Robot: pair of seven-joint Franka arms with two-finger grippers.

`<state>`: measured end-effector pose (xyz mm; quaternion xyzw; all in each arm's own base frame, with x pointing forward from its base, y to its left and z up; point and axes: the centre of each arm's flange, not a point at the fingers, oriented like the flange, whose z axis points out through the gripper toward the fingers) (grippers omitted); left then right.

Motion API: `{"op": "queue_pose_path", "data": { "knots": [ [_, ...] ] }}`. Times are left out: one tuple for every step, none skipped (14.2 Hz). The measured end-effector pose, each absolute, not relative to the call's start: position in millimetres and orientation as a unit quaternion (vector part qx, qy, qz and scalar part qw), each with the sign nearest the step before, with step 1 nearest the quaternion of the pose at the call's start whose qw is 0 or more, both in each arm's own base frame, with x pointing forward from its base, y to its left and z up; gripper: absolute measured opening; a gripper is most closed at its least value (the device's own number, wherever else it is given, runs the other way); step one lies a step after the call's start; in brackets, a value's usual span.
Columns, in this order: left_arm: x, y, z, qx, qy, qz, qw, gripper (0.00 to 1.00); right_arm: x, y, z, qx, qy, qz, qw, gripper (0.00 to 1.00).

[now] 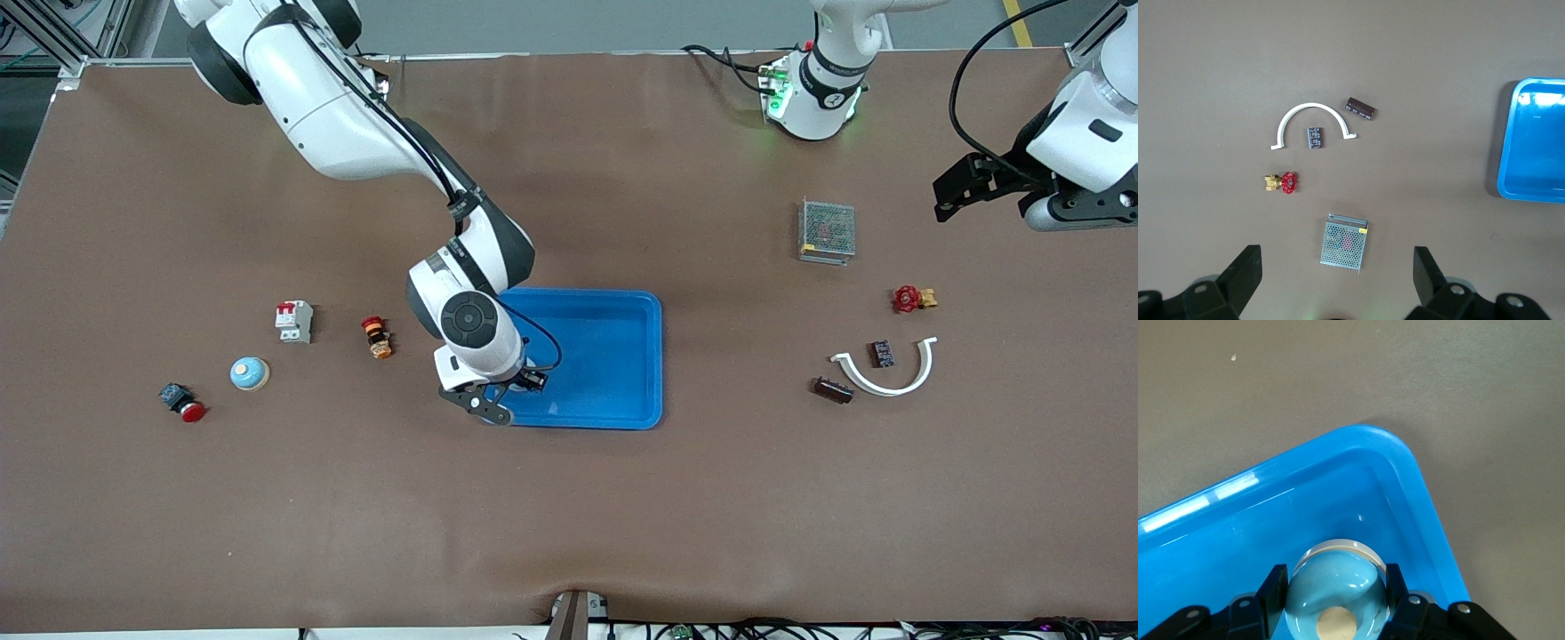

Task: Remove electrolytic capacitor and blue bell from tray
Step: 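Lift the second bell with the right gripper and carry it beside the first bell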

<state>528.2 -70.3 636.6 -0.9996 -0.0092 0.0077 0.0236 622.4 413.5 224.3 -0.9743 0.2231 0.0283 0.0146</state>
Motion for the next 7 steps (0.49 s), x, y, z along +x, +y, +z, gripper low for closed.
{"op": "queue_pose_path", "data": {
  "knots": [
    [528,-71,636,-1.0,-0.009,0.008,0.023,1.0,626,410,231,-0.973,0.227,0.035,0.009,0.64],
    [528,-71,636,-1.0,-0.009,0.008,0.023,1.0,631,403,239,-0.972,0.232,0.048,0.006,0.64],
    [529,-71,635,-1.0,-0.009,0.009,0.023,1.0,638,392,248,-0.97,0.232,0.067,0.007,0.64],
    [529,-70,635,-1.0,-0.009,0.009,0.023,1.0,646,376,258,-0.97,0.227,0.087,0.009,0.64],
    [530,-70,634,-1.0,-0.01,0.01,0.023,1.0,655,356,268,-0.97,0.218,0.102,0.01,0.64],
    [530,-69,633,-1.0,-0.01,0.011,0.023,1.0,664,335,277,-0.972,0.205,0.116,0.011,0.64],
    [532,-69,631,-1.0,-0.011,0.012,0.022,1.0,670,314,287,-0.974,0.188,0.128,0.009,0.64]
  ]
}}
